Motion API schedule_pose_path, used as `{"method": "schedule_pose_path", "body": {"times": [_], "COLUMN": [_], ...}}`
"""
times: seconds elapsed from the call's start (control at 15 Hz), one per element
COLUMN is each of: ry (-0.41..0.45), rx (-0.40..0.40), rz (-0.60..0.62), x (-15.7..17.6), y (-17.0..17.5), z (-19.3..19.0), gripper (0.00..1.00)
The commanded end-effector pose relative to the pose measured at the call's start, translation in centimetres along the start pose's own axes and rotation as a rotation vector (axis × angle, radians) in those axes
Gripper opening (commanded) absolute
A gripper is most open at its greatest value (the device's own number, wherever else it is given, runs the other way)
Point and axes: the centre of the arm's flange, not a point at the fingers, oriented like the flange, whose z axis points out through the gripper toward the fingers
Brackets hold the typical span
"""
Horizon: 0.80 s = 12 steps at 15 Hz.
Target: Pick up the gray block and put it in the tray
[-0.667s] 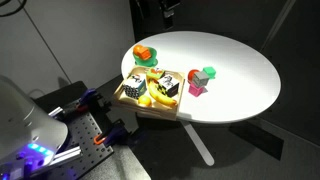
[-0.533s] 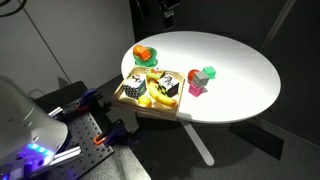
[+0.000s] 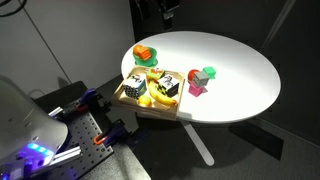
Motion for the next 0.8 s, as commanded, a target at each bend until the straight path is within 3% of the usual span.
{"method": "schedule_pose_path", "body": {"times": [0.0, 0.73], "ry": [-0.050, -0.179], "rx": [0.021, 0.060], "rz": [0.017, 0.059], "x": [2.1, 8.7], "y": [-0.4, -4.1], "z": [-0.5, -1.3], "gripper": [1.00, 1.00]}}
